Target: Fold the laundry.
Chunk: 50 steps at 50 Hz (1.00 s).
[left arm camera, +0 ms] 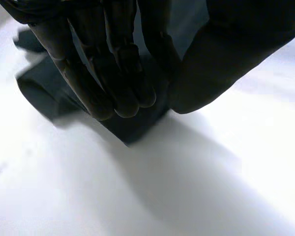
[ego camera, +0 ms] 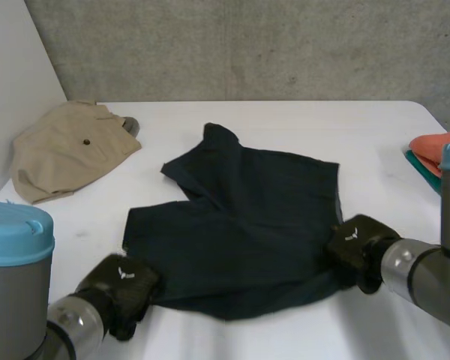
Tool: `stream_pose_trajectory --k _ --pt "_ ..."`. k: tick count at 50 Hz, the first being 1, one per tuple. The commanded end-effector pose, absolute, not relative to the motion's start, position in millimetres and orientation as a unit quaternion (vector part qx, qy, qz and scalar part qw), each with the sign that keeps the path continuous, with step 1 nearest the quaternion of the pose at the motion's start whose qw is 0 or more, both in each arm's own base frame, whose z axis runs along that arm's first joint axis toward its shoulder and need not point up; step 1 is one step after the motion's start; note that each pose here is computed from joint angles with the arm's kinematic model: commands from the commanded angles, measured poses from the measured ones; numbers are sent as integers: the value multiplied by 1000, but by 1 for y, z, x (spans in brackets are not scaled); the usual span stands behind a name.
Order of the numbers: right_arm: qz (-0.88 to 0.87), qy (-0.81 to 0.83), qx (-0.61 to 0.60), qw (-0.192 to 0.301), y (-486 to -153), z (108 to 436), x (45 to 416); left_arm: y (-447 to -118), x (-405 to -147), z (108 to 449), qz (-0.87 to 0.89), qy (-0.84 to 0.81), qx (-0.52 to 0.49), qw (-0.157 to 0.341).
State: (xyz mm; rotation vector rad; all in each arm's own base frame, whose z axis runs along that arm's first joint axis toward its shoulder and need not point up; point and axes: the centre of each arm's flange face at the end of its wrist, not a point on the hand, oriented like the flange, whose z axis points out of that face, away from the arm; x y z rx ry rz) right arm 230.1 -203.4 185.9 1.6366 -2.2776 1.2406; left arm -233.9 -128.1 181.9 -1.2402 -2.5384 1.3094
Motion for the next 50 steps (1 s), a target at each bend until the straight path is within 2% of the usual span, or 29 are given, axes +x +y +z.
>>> stream_pose_trajectory --k 1,10,18,23,31,34,41,46,50 --pt "373 -751 544 29 -192 194 228 -130 -236 192 425 -823 -377 17" --pt "422 -738 525 37 -203 182 234 -201 -250 220 567 -750 -341 19" --pt "451 -736 502 55 -218 183 230 -267 -285 220 637 -679 -360 52" --pt "457 -738 493 52 -219 184 231 -317 -304 204 642 -668 -372 67" --pt "463 -740 486 45 -219 178 233 -360 -325 157 609 -660 -429 99" --pt "463 -739 488 44 -219 175 235 -375 -329 135 602 -648 -460 81" --pt "465 -735 493 41 -217 169 239 -390 -328 111 597 -643 -479 23" --pt "464 -733 496 40 -216 166 241 -390 -325 110 592 -647 -480 -21" --pt "464 -733 496 40 -216 166 241 -386 -313 125 586 -672 -445 -87"
